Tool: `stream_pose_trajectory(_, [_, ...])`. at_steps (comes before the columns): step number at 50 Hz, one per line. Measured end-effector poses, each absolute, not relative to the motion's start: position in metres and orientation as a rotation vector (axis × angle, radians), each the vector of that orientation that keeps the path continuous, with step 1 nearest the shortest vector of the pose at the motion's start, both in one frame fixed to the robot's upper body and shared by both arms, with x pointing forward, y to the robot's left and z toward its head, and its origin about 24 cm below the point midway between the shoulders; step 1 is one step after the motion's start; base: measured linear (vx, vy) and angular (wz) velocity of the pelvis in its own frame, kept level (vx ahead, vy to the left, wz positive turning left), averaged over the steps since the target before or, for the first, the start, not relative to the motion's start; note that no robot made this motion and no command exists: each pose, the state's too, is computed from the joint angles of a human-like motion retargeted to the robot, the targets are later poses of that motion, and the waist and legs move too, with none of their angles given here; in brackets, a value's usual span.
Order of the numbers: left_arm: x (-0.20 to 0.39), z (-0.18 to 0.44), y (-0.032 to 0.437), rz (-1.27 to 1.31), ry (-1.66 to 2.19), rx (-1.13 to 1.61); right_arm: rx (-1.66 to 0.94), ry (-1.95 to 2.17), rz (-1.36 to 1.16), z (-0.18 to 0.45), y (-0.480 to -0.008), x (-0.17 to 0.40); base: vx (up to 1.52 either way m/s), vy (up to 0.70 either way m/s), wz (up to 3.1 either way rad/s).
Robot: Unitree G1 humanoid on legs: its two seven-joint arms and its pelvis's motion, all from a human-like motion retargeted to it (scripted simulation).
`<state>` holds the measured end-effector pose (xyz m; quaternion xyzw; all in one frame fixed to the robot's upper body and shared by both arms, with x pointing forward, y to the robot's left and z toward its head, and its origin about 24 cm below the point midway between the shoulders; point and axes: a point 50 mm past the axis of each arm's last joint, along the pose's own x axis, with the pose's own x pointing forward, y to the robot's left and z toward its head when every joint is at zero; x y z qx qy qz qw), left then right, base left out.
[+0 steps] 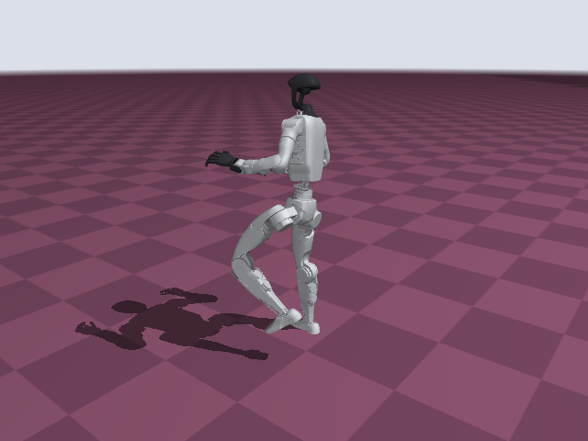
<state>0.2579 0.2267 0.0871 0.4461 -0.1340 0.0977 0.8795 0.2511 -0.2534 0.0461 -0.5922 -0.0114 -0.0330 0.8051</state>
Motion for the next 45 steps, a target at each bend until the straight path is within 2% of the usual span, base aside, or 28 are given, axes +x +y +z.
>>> stream_pose_trajectory(7, [0.28,0.097,0.212,0.164,-0.336,0.959,-1.217,0.06,-0.038,0.035,-0.257,0.241,0.11,-0.09,0.07])
stream_pose_trajectory(14, [0.293,0.05,0.207,0.085,-0.156,1.104,-1.208,0.068,0.024,0.027,-0.245,0.239,0.06,-0.08,0.06])
stream_pose_trajectory(19, [0.291,0.064,0.216,0.206,-0.211,1.007,-1.175,0.1,0.03,0.017,-0.24,0.231,0.12,0.02,0.23])
stream_pose_trajectory(30, [0.255,0.015,0.219,0.047,-0.01,1.041,-1.14,0.148,0.128,-0.011,-0.218,0.203,0.24,0.07,0.45])
stream_pose_trajectory(37, [0.247,0.012,0.228,0.074,-0.009,0.989,-1.157,0.03,0.039,-0.003,-0.21,0.216,0.28,0.2,1.14])
stream_pose_trajectory(42, [0.246,-0.002,0.21,-0.06,0.001,1.018,-1.05,0.1,0.124,-0.022,-0.203,0.206,0.3,0.38,2.39])
stream_pose_trajectory(45, [0.259,0.004,0.196,-0.144,-0.037,1.089,-1.048,0.154,-0.007,-0.026,-0.21,0.202,0.22,0.23,1.98])
